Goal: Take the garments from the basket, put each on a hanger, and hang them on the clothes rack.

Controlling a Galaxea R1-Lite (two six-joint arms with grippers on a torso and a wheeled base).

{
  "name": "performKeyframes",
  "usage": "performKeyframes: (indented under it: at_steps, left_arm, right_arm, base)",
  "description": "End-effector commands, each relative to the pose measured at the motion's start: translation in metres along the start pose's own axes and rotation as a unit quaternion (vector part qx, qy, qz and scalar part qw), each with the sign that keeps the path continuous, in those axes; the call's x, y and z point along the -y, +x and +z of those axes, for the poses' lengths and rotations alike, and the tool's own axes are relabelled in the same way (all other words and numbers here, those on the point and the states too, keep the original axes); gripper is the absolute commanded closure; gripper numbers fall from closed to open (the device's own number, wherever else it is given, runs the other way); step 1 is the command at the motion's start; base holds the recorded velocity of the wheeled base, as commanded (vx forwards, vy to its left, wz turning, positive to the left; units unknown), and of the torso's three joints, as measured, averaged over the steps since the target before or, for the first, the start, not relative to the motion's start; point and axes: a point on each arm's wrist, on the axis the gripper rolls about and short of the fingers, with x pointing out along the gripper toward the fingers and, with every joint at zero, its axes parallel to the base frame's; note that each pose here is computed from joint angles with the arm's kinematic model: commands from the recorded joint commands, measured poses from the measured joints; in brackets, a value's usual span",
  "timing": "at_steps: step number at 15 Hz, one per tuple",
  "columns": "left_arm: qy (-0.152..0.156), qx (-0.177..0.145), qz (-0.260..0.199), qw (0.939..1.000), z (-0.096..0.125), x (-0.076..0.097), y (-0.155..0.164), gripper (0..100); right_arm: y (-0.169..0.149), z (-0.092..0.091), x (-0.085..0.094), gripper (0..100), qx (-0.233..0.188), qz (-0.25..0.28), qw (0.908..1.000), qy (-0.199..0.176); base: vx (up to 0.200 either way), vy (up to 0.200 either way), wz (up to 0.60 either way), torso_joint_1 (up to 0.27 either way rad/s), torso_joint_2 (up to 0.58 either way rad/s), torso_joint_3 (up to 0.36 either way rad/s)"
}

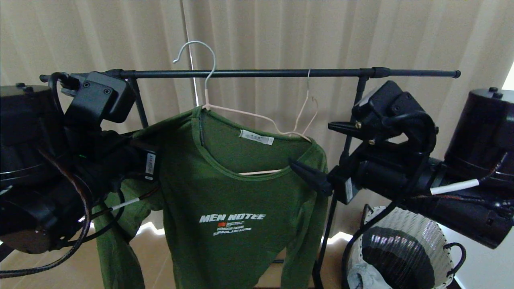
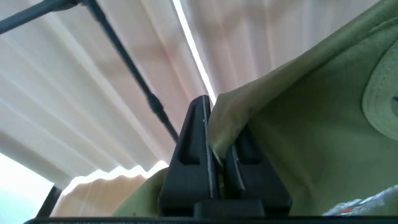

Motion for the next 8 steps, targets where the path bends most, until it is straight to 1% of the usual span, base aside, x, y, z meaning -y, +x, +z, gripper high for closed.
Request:
performKeyframes:
  at_steps: [1,3,5,6,8]
  left_arm:
    - [0.003,0.007,-0.019,0.9998,0.002,0.008,-0.005,100]
    - [0.006,0.014,-0.033,0.9993,0.004,0.013,-0.009,100]
    - [0.007,0.016,-0.041,0.9990,0.005,0.016,-0.011,100]
    - [0.008,0.018,-0.047,0.9987,0.005,0.018,-0.013,100]
    - [0.007,0.020,-0.050,0.9985,0.005,0.018,-0.016,100]
  right_arm:
    - [0.018,0.013,0.001,0,0.011,-0.004,0.9997,-0.023]
    - [0.027,0.020,0.002,0,0.019,-0.009,0.9988,-0.044]
    - [0.033,0.023,0.003,0,0.021,-0.014,0.9986,-0.047]
    - [0.041,0.020,0.004,0,0.015,-0.019,0.9985,-0.049]
    - [0.050,0.015,0.010,0,0.007,-0.030,0.9980,-0.055]
  base:
    - [0.000,0.000,0.00,0.000,0.00,0.000]
    - [0.000,0.000,0.00,0.000,0.00,0.000]
    - [0.000,0.000,0.00,0.000,0.00,0.000]
    - [0.000,0.000,0.00,0.000,0.00,0.000]
    - [0.000,0.000,0.00,0.000,0.00,0.000]
